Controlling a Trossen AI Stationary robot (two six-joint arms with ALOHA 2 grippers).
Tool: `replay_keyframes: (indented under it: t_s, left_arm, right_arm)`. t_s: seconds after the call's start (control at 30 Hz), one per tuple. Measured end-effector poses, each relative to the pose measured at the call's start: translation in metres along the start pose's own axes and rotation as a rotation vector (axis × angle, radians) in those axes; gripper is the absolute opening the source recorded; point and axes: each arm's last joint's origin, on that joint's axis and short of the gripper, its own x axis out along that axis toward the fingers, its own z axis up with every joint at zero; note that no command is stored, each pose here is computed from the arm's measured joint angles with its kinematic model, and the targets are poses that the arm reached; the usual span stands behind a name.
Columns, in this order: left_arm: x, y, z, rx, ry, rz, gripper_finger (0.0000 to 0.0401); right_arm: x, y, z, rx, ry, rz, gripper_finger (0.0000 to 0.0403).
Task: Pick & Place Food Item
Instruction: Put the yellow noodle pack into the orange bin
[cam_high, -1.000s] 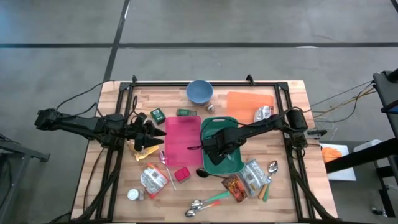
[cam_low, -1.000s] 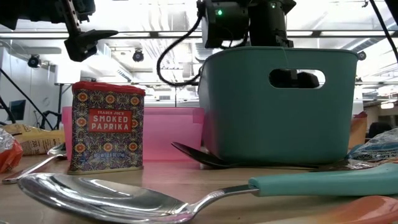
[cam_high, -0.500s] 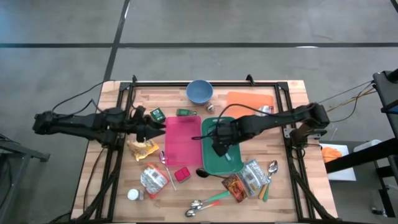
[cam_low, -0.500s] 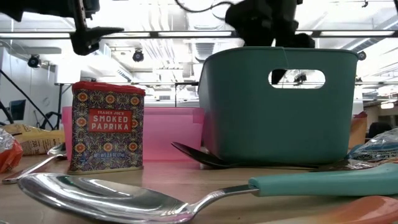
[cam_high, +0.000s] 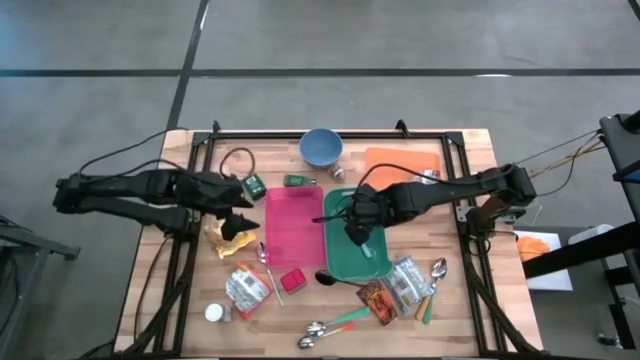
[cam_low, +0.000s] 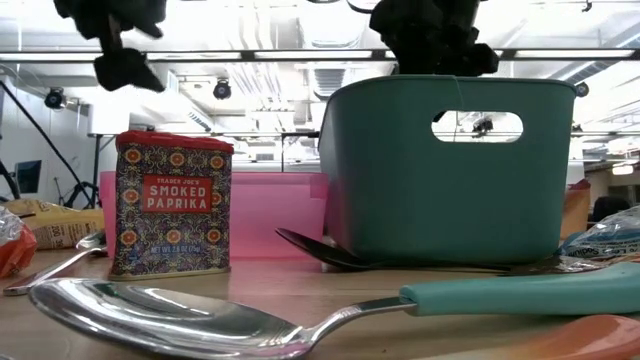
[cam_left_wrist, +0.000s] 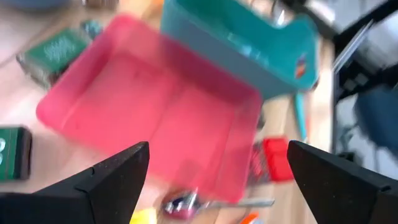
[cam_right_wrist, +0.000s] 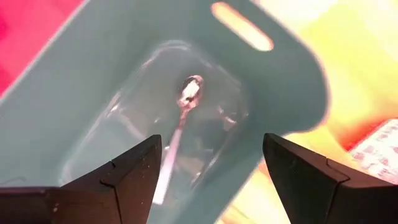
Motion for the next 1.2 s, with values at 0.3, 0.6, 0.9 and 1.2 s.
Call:
replay_keyframes:
  t_s: [0.3,0.6,0.9,1.2]
  left_arm:
    - [0.028,-0.004,-0.010,0.020,0.226,0.018,0.0385]
    - [0.044,-0.002,-0.032,0.054,0.506,0.161,0.0385]
    - [0.056,-0.014,-0.052,0.109,0.617,0.284,0.0385]
    - [0.078,-0.021,-0.063,0.238,0.584,0.470,0.0385]
  right_arm:
    - [-0.030,-0.023,0.001,0.026,-0.087,-0.007,0.0277]
    - [-0.057,-0.053,-0.004,0.067,-0.144,-0.071,0.0277]
    - [-0.060,-0.062,-0.008,0.061,-0.155,-0.100,0.0277]
    - [-0.046,-0.063,-0.015,0.035,-0.121,-0.140,0.0277]
